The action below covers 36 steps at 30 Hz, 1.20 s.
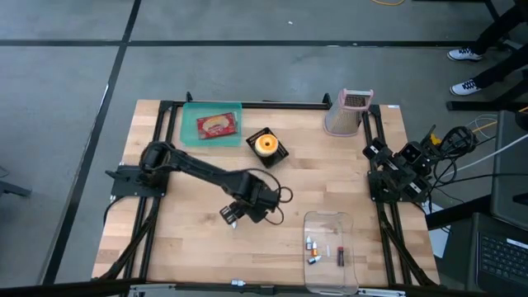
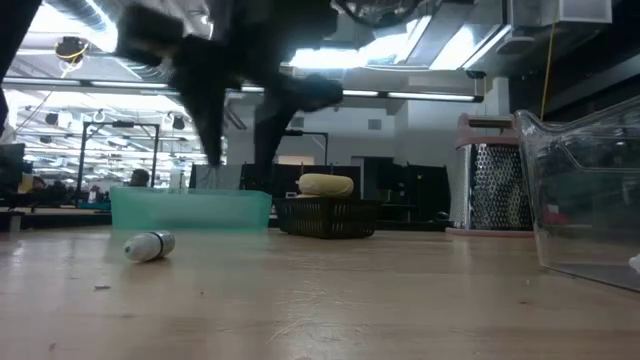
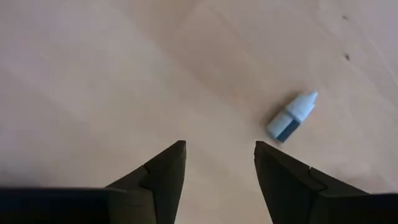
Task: Pick & Place Food Item
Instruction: Put the green food coloring bottle into the transparent bin
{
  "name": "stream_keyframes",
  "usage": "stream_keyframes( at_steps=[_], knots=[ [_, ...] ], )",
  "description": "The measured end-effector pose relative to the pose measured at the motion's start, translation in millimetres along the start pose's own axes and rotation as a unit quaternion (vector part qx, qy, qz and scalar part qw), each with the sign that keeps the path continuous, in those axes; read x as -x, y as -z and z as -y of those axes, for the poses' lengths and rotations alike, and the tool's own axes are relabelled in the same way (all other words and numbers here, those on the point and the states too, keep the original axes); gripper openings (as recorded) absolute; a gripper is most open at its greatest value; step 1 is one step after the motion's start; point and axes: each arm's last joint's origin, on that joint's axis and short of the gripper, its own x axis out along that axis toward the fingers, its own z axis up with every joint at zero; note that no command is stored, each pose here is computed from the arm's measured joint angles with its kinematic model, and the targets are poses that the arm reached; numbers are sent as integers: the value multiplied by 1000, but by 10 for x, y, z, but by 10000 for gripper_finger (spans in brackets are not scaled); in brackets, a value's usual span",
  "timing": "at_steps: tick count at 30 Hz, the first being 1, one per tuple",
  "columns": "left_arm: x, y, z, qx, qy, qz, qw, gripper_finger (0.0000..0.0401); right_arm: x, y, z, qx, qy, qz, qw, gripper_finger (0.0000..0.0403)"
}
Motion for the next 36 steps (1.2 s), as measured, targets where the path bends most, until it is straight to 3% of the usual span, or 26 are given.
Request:
stream_keyframes(
  at_steps=[5,14,22,28,36],
  knots=[
    [-203,-3,151,-4,31,0,1000,184,0,0,0,-6,0,0,1000,199],
    [-292,-74,330,-37,56,13,998,177,0,0,0,-17,0,0,1000,199],
    [-367,-77,328,-26,57,34,997,164,0,-1,0,-17,0,0,1000,199],
    [-657,125,480,-7,94,-20,995,158,0,0,0,-22,0,0,1000,199],
    [-734,150,505,13,93,-5,996,157,0,0,0,-20,0,0,1000,199]
  ],
)
